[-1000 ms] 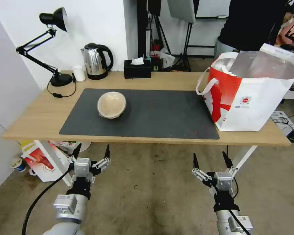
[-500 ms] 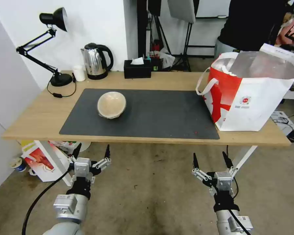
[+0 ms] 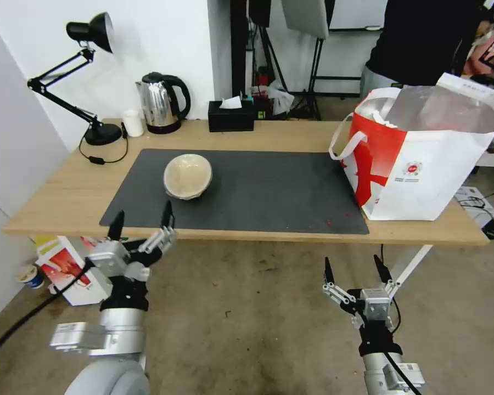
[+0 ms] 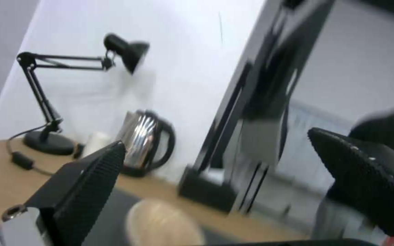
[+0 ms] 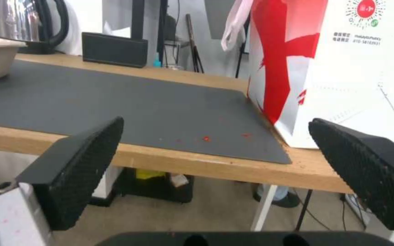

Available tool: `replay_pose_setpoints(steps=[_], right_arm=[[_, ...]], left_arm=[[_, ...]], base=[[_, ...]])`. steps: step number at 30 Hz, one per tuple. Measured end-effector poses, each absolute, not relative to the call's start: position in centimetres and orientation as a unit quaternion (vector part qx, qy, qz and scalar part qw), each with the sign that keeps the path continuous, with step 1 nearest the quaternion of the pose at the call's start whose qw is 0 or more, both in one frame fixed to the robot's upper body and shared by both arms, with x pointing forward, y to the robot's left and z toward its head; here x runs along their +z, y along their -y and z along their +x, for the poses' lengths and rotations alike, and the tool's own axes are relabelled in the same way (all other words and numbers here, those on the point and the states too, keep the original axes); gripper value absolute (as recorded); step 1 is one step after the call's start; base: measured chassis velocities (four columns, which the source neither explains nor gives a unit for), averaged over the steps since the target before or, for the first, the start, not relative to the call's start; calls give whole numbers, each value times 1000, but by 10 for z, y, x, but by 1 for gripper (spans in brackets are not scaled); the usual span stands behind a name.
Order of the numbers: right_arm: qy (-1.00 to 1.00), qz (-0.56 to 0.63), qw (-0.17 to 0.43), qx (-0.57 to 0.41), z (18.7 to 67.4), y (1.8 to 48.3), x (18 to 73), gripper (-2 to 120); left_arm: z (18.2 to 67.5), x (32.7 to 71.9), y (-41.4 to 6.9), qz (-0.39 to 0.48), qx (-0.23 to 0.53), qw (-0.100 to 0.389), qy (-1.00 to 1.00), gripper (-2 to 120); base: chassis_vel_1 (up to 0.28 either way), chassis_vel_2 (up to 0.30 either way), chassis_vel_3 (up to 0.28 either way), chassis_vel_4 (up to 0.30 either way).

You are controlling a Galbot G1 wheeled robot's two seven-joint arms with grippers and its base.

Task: Pick up the trash from the table and place it into the takeout bag.

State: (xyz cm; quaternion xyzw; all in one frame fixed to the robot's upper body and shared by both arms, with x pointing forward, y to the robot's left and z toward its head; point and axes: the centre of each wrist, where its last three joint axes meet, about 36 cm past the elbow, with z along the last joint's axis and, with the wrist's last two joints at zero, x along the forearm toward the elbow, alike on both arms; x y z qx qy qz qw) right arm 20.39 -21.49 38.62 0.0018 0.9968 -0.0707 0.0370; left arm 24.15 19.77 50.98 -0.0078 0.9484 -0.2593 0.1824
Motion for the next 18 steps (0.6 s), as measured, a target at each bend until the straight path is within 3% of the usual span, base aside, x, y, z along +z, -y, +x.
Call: replay_pose_setpoints(steps=[11, 18], right_arm=[[-997, 2, 37, -71, 204, 215, 386, 100], [-997, 2, 37, -71, 204, 215, 386, 100]], left_arm=[[242, 519, -195, -10, -304, 201, -931, 100], [243, 521, -199, -12, -386, 146, -911, 100]], base=[[0, 0, 0, 0], [0, 0, 0, 0]])
